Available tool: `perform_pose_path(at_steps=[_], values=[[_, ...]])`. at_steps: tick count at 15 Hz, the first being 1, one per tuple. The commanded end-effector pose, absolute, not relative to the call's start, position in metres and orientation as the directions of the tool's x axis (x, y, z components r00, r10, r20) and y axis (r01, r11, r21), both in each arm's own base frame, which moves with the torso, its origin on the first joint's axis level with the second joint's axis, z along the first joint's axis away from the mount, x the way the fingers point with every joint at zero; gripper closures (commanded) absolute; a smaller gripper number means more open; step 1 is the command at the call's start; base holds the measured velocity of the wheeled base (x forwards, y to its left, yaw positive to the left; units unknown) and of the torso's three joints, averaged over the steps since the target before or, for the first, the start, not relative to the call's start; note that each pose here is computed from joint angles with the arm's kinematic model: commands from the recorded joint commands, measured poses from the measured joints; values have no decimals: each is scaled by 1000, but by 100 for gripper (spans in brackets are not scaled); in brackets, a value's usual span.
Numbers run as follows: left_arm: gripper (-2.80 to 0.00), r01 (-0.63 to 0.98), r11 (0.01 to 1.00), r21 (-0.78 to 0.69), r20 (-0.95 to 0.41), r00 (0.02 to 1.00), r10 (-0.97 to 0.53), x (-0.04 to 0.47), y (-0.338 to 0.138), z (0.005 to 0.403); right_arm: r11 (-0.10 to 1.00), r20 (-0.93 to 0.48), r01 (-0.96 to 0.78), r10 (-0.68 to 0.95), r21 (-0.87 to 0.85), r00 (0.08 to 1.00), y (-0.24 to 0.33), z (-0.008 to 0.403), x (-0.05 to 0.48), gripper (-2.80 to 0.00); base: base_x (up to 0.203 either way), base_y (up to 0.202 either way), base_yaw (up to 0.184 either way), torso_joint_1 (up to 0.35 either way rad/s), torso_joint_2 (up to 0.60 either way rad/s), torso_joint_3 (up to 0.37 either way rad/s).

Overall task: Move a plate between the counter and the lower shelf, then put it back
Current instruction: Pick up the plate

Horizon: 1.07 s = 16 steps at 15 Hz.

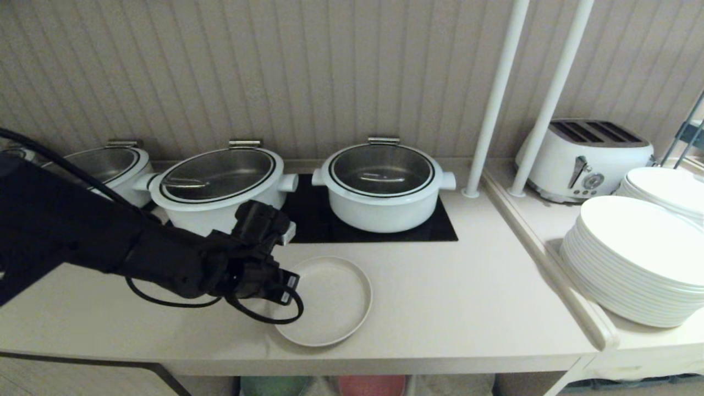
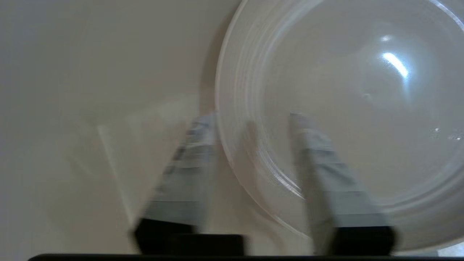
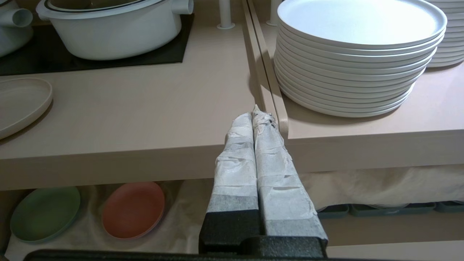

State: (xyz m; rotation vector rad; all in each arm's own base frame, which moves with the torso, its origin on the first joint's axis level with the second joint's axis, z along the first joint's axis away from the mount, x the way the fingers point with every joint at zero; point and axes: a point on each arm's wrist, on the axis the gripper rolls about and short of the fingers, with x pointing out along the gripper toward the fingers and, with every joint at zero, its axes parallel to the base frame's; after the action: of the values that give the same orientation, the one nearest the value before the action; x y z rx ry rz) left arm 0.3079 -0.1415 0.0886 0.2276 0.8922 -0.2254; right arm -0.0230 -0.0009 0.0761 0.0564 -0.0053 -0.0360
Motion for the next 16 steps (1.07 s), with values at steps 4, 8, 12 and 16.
perform_pose_path(at_steps=[4, 8, 12, 16], values=[[-280, 276, 955, 111, -779, 621, -88, 310, -139, 93, 998, 3, 35, -36, 57, 999, -1, 76, -23, 0, 0, 0, 0, 0, 0, 0], [-280, 211, 964, 164, -802, 598, 6, 320, -128, 73, 998, 3, 37, -37, 57, 999, -1, 76, -23, 0, 0, 0, 0, 0, 0, 0], [-280, 217, 963, 159, -813, 582, 3, 327, -132, 63, 998, 3, 37, -37, 57, 999, -1, 76, -23, 0, 0, 0, 0, 0, 0, 0], [-280, 229, 962, 149, -797, 604, -20, 339, -143, 64, 998, 3, 37, -37, 57, 999, -1, 76, -23, 0, 0, 0, 0, 0, 0, 0]])
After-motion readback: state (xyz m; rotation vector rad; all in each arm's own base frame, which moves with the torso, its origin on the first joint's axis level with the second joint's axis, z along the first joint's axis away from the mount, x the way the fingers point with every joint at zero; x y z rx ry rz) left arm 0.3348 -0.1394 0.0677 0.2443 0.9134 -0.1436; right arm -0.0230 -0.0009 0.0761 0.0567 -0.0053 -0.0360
